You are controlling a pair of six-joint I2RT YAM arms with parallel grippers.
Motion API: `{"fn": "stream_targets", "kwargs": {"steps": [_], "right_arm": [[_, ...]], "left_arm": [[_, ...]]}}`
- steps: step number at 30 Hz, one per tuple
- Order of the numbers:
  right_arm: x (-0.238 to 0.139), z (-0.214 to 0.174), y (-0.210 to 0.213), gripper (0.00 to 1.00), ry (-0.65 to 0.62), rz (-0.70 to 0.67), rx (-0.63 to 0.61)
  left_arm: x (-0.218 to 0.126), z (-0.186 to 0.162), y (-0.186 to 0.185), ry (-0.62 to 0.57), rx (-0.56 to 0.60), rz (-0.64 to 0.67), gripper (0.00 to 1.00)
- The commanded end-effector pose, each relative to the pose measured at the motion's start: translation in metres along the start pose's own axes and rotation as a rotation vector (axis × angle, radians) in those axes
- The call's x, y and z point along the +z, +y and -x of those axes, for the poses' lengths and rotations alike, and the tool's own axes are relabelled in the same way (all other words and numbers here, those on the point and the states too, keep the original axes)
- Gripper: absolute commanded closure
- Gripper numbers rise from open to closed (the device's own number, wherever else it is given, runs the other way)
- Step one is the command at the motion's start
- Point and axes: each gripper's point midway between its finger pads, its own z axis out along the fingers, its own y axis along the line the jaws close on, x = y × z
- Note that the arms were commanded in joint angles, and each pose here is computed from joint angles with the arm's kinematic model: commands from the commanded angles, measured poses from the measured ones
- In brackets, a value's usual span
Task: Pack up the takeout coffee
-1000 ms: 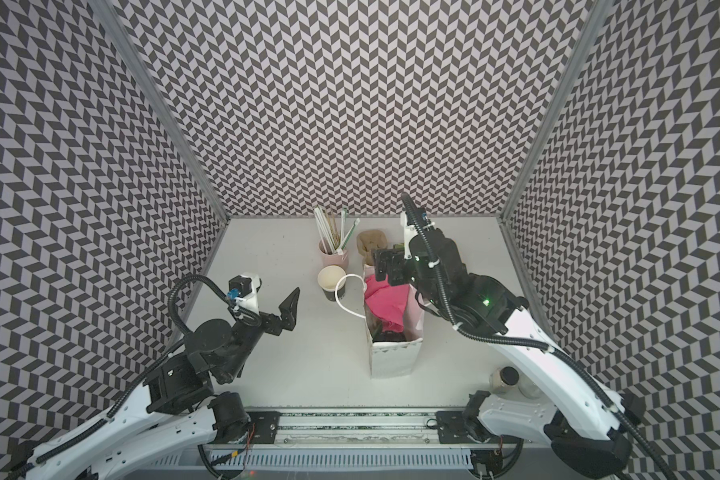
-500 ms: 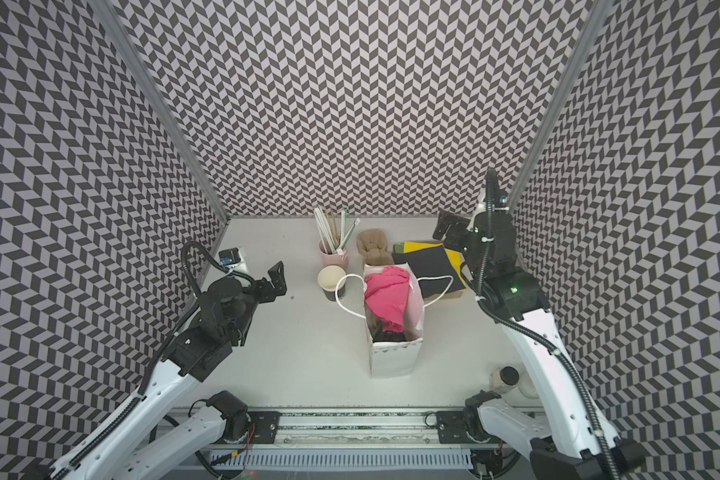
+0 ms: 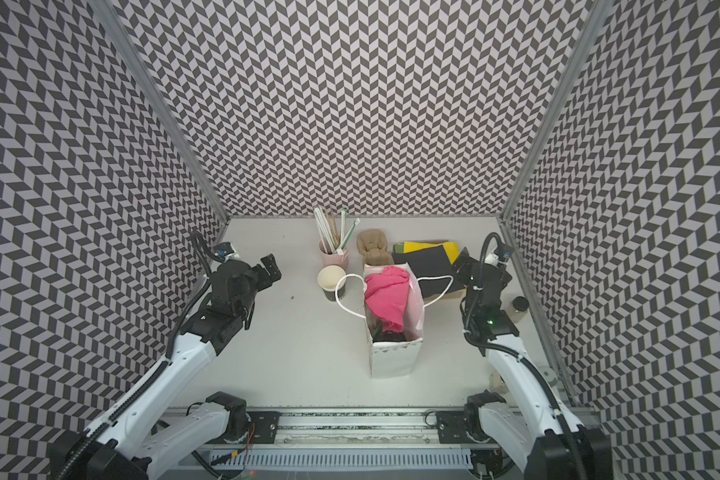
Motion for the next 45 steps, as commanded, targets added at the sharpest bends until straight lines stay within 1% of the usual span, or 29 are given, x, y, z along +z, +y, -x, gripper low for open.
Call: {"fn": "stream_targets", "kwargs": {"steps": [1, 4, 7, 9, 12, 15, 19, 22, 26, 27, 30, 32, 33, 36, 40, 42, 45], "right_arm": [[0.003, 0.029, -0.009, 0.01, -0.183, -0.059, 0.005], [0.011, 0.012, -0.006, 0.01, -0.167, -0.037, -0.054], [0.021, -0.006, -0.009, 0.01, -0.138, -0.052, -0.131], [0.026, -0.017, -0.006, 0.01, -0.124, -0.033, -0.187], [0.024, -0.035, -0.002, 0.01, -0.130, 0.037, -0.240], [0.028, -0.054, -0.003, 0.01, -0.105, 0.054, -0.238], [0.031, -0.072, -0.003, 0.01, -0.081, 0.085, -0.227], [0.026, -0.074, -0.006, 0.01, -0.124, 0.098, -0.206], [0.020, -0.075, -0.004, 0.01, -0.184, 0.135, -0.212], [0.016, -0.085, -0.010, 0.01, -0.173, 0.136, -0.223], [0.013, -0.096, -0.001, 0.01, -0.175, 0.210, -0.264], [0.009, -0.089, -0.002, 0.01, -0.236, 0.210, -0.248], [0.011, -0.087, -0.003, 0.01, -0.235, 0.197, -0.242], [0.028, -0.098, -0.002, 0.01, -0.138, 0.160, -0.256], [0.028, -0.089, 0.000, 0.01, -0.182, 0.168, -0.237], [0.020, -0.091, -0.004, 0.01, -0.203, 0.173, -0.239], [0.022, -0.094, -0.004, 0.01, -0.182, 0.171, -0.243]], "left_arm": [[0.012, 0.002, 0.006, -0.036, -0.016, 0.032, 0.00], [0.021, -0.002, 0.010, -0.043, 0.014, 0.058, 0.00], [0.031, -0.010, 0.023, -0.054, 0.039, 0.100, 0.00], [0.036, -0.015, 0.034, -0.054, 0.022, 0.122, 0.00], [0.042, -0.023, 0.046, -0.059, -0.013, 0.123, 0.00], [0.046, -0.026, 0.057, -0.081, -0.013, 0.154, 0.00], [0.052, -0.025, 0.065, -0.096, 0.017, 0.188, 0.00], [0.056, -0.025, 0.068, -0.107, 0.055, 0.208, 0.00], [0.062, -0.030, 0.076, -0.115, 0.104, 0.236, 0.00], [0.063, -0.032, 0.080, -0.126, 0.117, 0.249, 0.00], [0.063, -0.030, 0.086, -0.173, 0.141, 0.265, 0.00], [0.061, -0.026, 0.087, -0.204, 0.132, 0.260, 0.00], [0.060, -0.023, 0.086, -0.229, 0.135, 0.250, 0.00], [0.058, -0.022, 0.084, -0.268, 0.144, 0.223, 0.00], [0.062, -0.025, 0.082, -0.285, 0.218, 0.208, 0.00], [0.062, -0.023, 0.080, -0.311, 0.253, 0.195, 0.00], [0.062, -0.030, 0.080, -0.333, 0.279, 0.170, 0.00]]}}
